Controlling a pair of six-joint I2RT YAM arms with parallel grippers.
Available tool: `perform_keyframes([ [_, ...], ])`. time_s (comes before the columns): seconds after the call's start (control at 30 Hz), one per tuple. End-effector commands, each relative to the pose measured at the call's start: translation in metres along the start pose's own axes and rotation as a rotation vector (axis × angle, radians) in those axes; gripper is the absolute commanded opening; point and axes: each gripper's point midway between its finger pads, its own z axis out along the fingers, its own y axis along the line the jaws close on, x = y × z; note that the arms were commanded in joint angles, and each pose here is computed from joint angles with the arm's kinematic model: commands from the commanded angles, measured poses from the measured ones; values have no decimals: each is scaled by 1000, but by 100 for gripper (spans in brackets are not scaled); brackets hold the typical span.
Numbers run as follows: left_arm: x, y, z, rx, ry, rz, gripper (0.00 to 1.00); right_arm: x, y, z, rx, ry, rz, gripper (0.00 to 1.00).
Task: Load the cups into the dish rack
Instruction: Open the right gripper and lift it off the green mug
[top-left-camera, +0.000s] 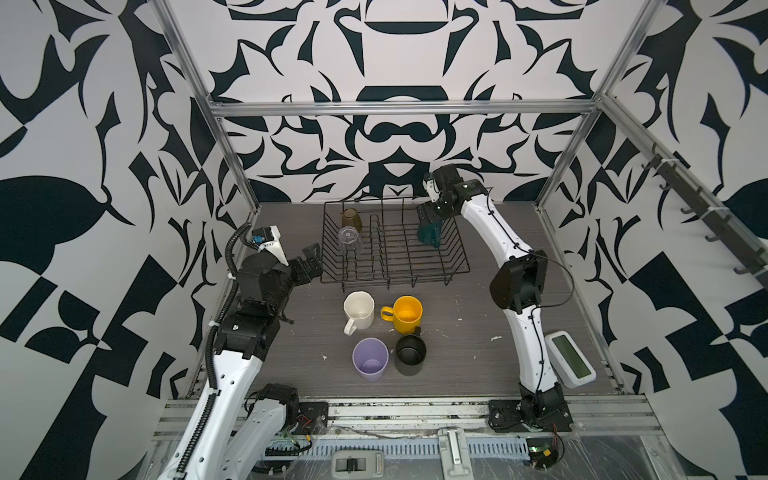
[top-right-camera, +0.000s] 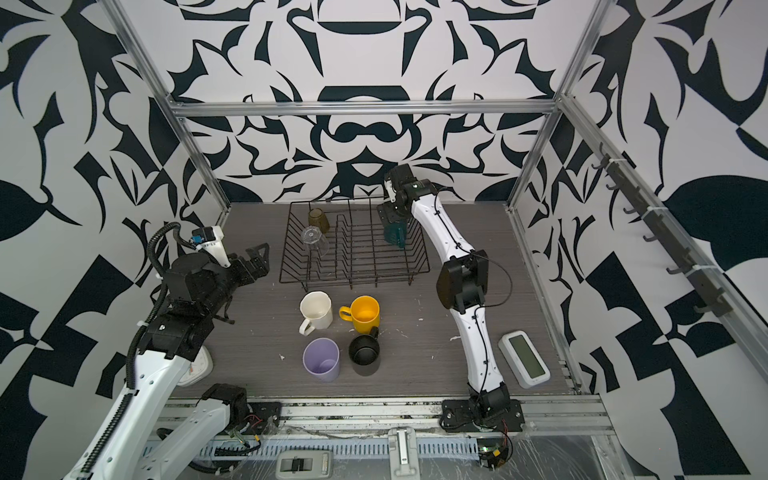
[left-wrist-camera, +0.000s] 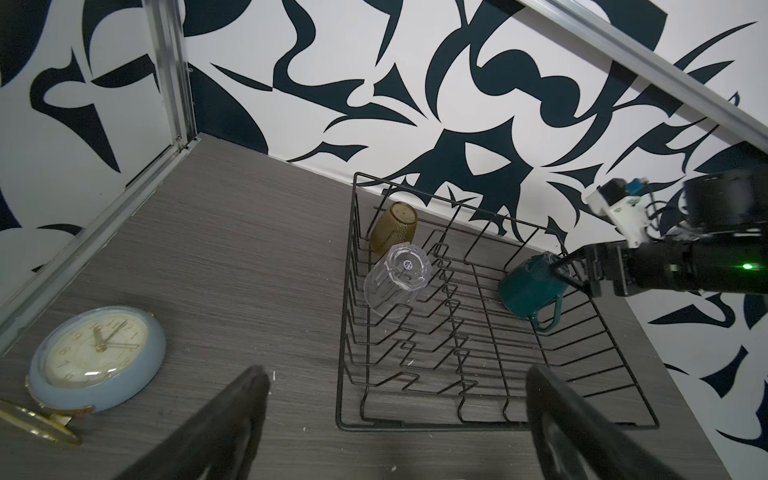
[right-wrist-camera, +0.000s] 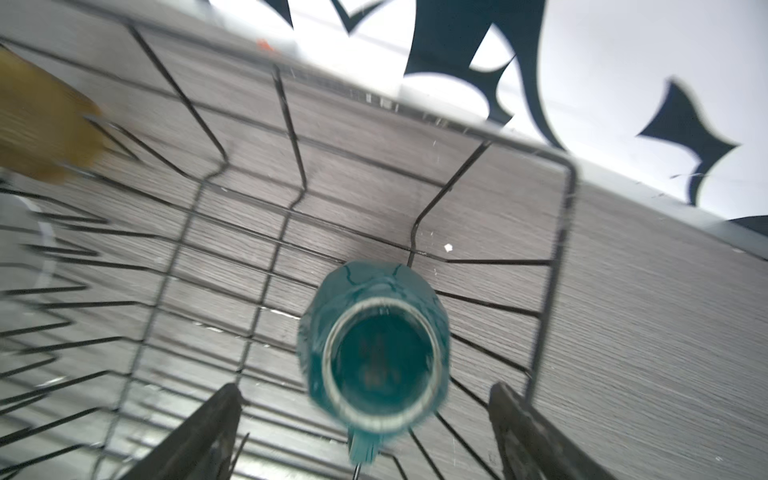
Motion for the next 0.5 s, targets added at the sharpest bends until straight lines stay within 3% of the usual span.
perform_keyframes([
  [0.0, 12, 10, -3, -45, 41, -2, 99, -23, 3, -42, -27, -111, 42, 96],
  [0.47, 58, 11, -1, -41, 294, -3, 95, 17, 32, -118, -218, -277, 205, 95],
])
